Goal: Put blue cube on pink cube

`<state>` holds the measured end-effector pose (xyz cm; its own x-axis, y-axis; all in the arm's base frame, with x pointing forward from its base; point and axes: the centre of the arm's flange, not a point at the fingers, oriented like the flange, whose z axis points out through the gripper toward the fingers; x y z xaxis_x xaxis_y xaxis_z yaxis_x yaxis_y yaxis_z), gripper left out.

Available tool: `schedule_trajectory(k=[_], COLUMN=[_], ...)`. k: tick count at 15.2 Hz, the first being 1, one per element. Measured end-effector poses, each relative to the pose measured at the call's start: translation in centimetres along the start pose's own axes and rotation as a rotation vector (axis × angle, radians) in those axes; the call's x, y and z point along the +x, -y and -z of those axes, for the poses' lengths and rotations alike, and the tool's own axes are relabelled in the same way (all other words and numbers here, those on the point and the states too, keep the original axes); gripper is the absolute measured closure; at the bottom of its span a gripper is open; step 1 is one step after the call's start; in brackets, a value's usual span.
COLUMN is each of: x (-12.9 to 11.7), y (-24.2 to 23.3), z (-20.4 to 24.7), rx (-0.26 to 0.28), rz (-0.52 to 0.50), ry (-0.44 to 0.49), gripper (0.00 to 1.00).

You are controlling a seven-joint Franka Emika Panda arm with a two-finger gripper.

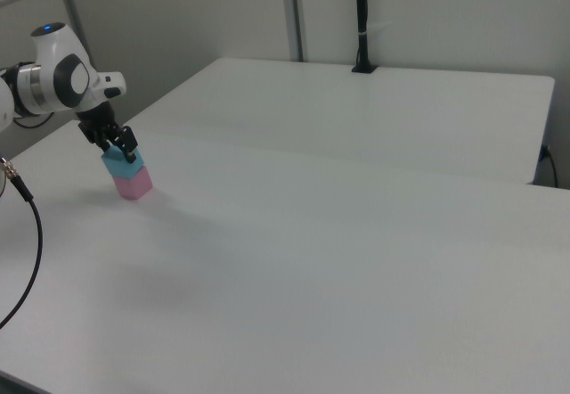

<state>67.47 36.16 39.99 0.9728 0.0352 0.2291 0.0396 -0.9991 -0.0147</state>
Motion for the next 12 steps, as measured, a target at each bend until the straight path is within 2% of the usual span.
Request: schedule_trajectory(k=[1, 4, 6, 7, 8, 10, 12], x=[0.0, 0.0, 0.0, 0.0, 0.1, 0.7, 0.6], y=[0.0, 0.0, 0.0, 0.0, 0.0, 0.1, -0.9], z=[-0.1, -0.3, -0.3, -0.3, 0.3, 3.6, 9.1], rx=[-0.001, -0.002, -0.002, -0.002, 0.003, 0.025, 0.027], rz=[0.000, 0.000, 0.000, 0.000, 0.000, -0.004, -0.015], ry=[0.002, 0.003, 0.003, 0.002, -0.005, -0.045, -0.037], gripper=[0.26, 0.14, 0.11, 0.02, 0.01, 0.00, 0.00])
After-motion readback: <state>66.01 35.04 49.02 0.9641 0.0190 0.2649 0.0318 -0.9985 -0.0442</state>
